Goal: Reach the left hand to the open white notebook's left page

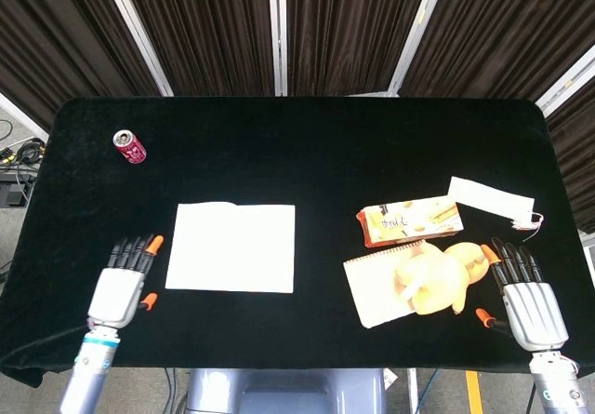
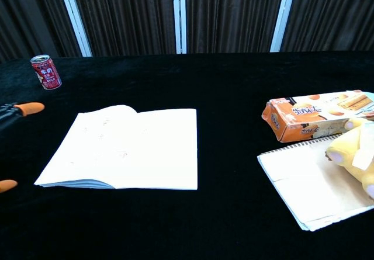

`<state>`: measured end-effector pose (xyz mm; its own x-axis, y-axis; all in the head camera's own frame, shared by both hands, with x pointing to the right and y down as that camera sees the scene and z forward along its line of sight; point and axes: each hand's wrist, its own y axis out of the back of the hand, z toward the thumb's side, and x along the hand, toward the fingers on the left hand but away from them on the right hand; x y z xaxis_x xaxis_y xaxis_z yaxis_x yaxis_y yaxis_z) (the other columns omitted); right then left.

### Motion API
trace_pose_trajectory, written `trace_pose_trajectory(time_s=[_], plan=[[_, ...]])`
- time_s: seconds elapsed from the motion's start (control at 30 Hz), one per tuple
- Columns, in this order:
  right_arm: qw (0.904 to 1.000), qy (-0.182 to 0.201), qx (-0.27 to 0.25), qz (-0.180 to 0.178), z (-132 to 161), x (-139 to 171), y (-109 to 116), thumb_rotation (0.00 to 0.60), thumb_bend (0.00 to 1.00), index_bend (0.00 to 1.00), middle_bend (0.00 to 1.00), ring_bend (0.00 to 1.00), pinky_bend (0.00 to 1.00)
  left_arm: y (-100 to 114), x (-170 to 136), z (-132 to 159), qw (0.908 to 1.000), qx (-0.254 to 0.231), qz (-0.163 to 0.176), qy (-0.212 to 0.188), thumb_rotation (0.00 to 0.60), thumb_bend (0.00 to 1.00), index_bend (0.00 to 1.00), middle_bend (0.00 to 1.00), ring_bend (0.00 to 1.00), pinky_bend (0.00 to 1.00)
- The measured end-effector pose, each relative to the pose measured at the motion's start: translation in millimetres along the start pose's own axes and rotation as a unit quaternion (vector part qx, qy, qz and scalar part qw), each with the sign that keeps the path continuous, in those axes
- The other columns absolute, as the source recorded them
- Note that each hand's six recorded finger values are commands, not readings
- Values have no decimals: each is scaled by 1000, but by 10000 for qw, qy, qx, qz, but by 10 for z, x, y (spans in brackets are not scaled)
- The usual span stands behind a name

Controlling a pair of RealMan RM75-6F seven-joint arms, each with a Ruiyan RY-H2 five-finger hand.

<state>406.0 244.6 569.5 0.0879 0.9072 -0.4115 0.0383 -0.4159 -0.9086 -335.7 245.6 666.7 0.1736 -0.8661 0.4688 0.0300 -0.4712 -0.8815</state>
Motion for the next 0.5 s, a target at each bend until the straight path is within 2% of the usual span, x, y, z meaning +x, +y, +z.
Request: trace_pose_trajectory(time_s=[0.5], plan=[[10000, 9, -52, -7, -4, 11, 11, 600, 13, 0, 0, 0, 0, -186, 292, 448, 9996, 63, -81, -246, 600, 187, 0, 0, 0, 0]])
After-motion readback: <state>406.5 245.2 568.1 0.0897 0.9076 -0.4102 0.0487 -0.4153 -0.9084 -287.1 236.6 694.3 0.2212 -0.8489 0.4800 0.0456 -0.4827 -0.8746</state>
